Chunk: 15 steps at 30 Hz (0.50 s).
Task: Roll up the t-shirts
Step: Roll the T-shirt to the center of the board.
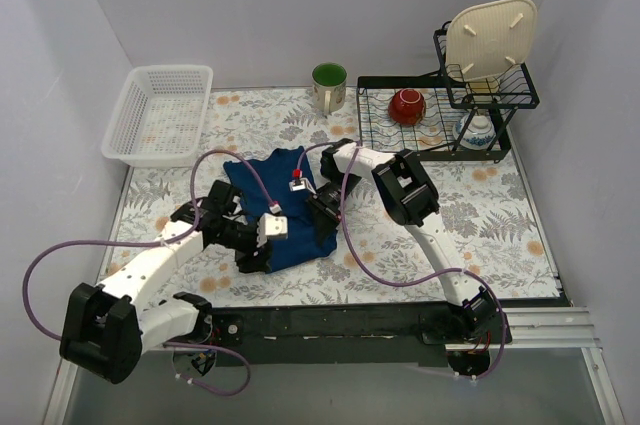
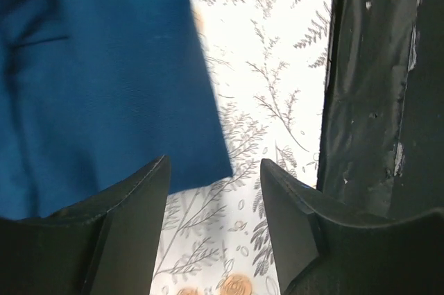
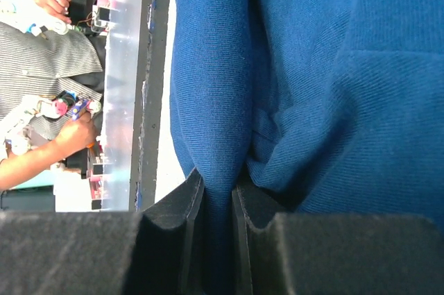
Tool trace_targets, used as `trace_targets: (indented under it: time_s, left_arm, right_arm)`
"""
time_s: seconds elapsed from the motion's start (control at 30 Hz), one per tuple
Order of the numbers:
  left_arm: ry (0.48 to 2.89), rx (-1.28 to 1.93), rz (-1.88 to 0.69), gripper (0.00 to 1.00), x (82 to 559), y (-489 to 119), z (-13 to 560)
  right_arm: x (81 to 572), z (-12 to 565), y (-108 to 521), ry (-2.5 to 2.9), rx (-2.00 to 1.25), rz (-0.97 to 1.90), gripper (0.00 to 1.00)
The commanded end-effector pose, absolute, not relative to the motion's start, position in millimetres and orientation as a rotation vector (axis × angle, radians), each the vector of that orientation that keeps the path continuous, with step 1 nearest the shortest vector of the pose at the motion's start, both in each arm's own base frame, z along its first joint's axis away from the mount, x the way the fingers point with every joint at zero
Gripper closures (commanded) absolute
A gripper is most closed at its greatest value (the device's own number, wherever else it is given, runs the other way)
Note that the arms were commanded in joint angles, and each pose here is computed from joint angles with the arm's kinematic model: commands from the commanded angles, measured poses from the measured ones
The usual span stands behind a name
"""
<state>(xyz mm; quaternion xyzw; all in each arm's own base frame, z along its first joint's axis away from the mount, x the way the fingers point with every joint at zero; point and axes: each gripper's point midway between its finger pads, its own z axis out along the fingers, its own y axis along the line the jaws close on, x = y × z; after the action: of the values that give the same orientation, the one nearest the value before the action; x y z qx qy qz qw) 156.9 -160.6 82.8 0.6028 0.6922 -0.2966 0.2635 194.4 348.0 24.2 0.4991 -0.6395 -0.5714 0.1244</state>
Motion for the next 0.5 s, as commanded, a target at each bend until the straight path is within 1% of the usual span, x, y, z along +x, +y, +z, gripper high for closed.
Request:
trace_targets:
  time_s: [0.0, 0.2, 0.23, 0.37, 0.4, 0.43, 0.47]
  left_arm:
    - [1.823, 1.671, -0.719, 0.46, 163, -172, 69]
    - [1.829, 1.753, -0.681, 0.45, 158, -178, 41]
    - [1.87, 1.777, -0.659, 0.46, 154, -171, 28]
    - [1.873, 1.828, -0.532, 0.47, 156, -164, 1]
    - [1.883, 1.838, -0.515, 0.5, 154, -161, -4]
    - [1.904, 1.851, -0.496, 0.61, 152, -158, -10]
    - [1.92, 1.846, -0.448, 0.69, 156, -154, -15]
  right_arm:
    - [209, -27, 339, -1.865, 1.691, -1.509, 0.82]
    - [213, -33, 340, -1.869, 1.707, -1.486, 0.82]
    - [214, -33, 340, -1.869, 1.707, -1.492, 0.82]
    - [212, -34, 340, -1.863, 1.698, -1.5, 0.81]
    - [212, -34, 341, -1.862, 1.701, -1.501, 0.81]
    - [211, -34, 340, -1.861, 1.699, -1.502, 0.8]
    - [212, -34, 339, -1.863, 1.694, -1.505, 0.79]
